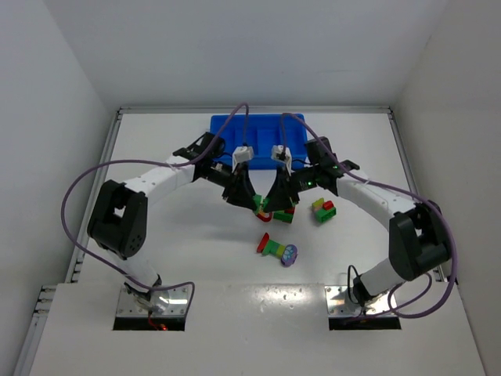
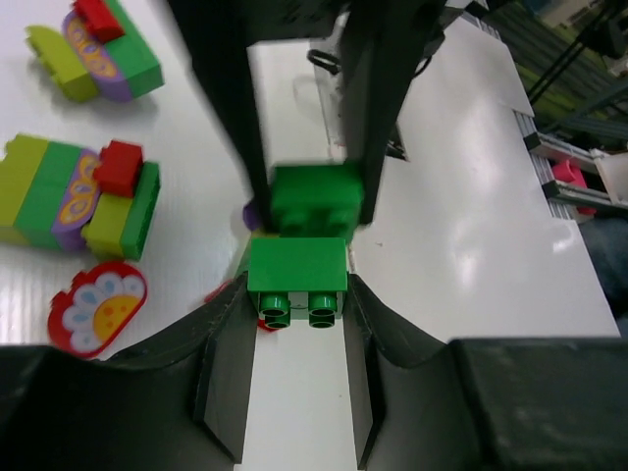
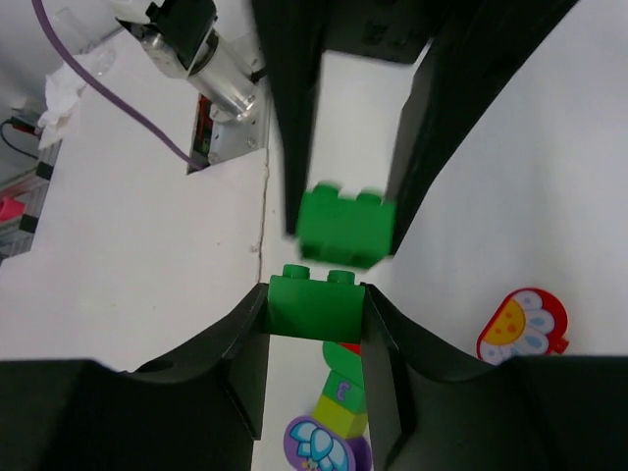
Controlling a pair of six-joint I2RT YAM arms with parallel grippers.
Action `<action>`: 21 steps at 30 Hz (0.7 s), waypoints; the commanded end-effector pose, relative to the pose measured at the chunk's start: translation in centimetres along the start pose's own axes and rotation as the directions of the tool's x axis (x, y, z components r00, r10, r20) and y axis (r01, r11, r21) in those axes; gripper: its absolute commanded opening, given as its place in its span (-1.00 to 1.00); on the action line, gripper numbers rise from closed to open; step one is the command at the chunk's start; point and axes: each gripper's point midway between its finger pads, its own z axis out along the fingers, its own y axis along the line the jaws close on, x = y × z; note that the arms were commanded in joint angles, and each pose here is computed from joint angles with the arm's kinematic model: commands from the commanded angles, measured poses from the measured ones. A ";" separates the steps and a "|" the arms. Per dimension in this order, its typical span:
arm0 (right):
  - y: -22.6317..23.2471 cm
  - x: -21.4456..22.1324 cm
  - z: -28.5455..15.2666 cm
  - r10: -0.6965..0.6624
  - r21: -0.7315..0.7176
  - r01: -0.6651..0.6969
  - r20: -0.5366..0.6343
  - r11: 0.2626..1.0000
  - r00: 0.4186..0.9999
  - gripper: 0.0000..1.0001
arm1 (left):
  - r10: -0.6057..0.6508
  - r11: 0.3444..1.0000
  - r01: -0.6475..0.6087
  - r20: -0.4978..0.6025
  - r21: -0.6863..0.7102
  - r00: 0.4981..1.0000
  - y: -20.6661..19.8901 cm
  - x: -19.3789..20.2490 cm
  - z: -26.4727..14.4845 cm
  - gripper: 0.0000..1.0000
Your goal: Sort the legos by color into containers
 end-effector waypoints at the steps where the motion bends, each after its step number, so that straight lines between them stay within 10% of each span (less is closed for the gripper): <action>1: 1.7 -1.2 -1.4 -0.124 -0.002 0.124 0.036 0.992 0.992 -0.93 | 0.062 0.994 -0.057 0.048 -0.096 0.997 1.4 -0.7 -3.5 -0.84; 7: 0.2 -0.9 -3.4 -0.158 0.132 0.154 0.025 0.979 0.987 -0.93 | 0.132 0.904 -0.116 0.010 -0.411 0.991 7.3 -3.6 -10.5 -0.84; 12: -2.5 -3.0 -4.5 -0.187 0.306 0.160 0.061 0.938 0.980 -0.93 | 0.032 0.554 -0.015 0.004 -0.833 0.999 15.8 -5.5 -17.7 -0.82; 21: -9.1 -9.6 -6.6 -0.161 0.558 0.059 0.136 0.828 0.978 -0.93 | 0.058 0.311 -0.006 0.012 -0.950 0.998 22.1 -6.7 -20.4 -0.80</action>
